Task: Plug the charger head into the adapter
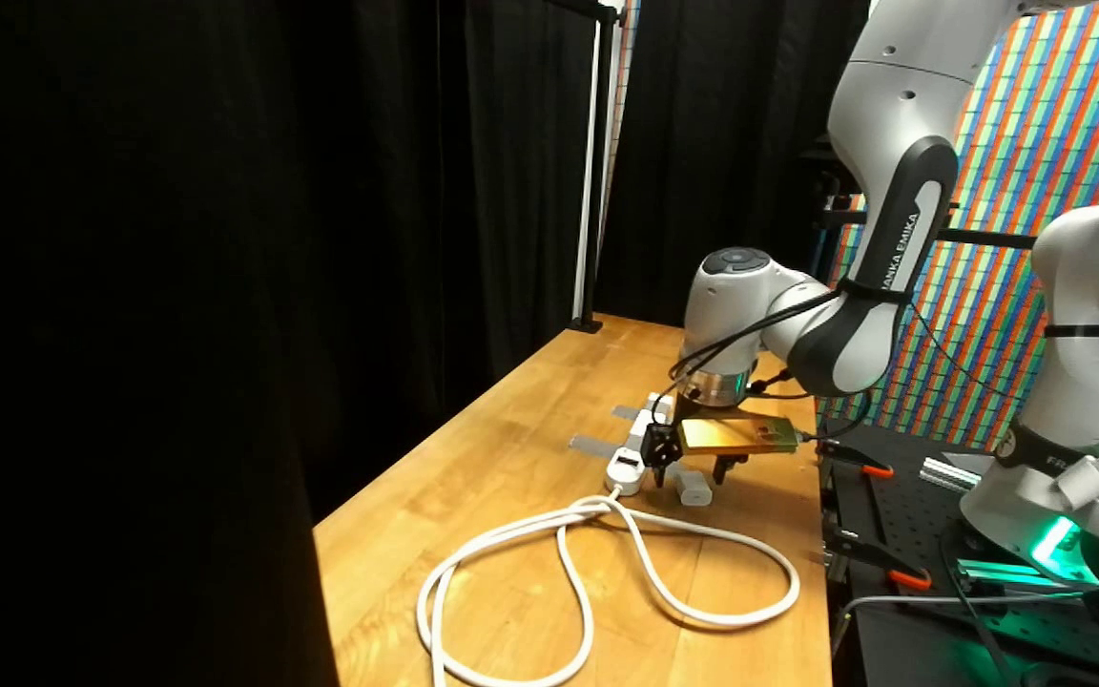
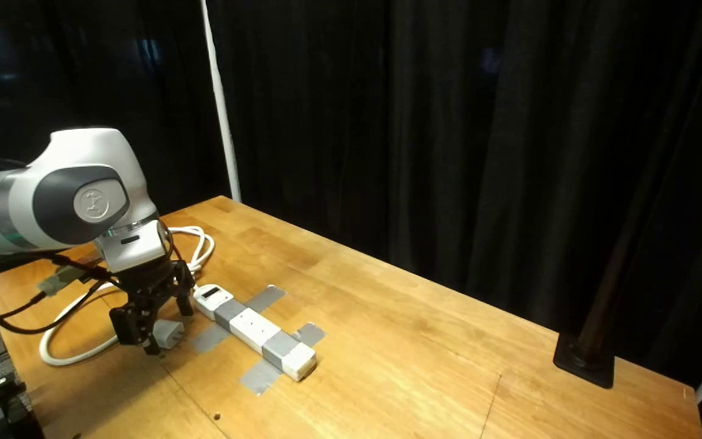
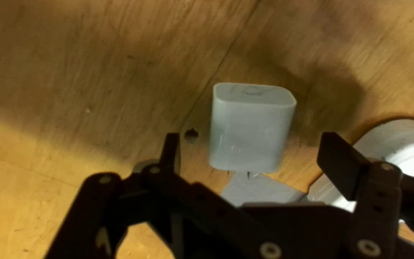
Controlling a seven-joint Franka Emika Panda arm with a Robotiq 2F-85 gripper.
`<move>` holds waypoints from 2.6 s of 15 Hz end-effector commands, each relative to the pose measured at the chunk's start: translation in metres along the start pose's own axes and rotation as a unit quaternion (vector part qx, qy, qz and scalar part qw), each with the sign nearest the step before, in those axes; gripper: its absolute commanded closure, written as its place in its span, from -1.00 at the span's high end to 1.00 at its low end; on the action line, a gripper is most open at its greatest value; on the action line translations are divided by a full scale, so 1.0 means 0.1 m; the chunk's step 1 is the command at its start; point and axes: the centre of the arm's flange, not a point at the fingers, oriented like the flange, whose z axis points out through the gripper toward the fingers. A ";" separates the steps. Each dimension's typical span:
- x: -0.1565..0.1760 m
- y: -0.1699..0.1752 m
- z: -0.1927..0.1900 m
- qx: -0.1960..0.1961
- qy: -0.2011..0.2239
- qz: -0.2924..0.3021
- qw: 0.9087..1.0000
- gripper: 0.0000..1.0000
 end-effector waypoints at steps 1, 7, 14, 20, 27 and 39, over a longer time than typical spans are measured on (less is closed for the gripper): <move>0.06 0.08 -0.02 0.038 -0.017 -0.001 0.999 0.39; 0.02 0.10 0.04 0.022 -0.043 0.016 0.999 -0.43; -0.20 0.03 0.03 0.011 -0.083 0.012 0.996 0.83; -0.16 0.01 0.03 -0.009 -0.070 0.025 0.997 -0.18; -0.07 -0.02 -0.07 -0.012 -0.087 -0.019 0.996 -0.55; 0.99 0.19 -0.63 0.092 -0.232 -0.117 0.961 -0.55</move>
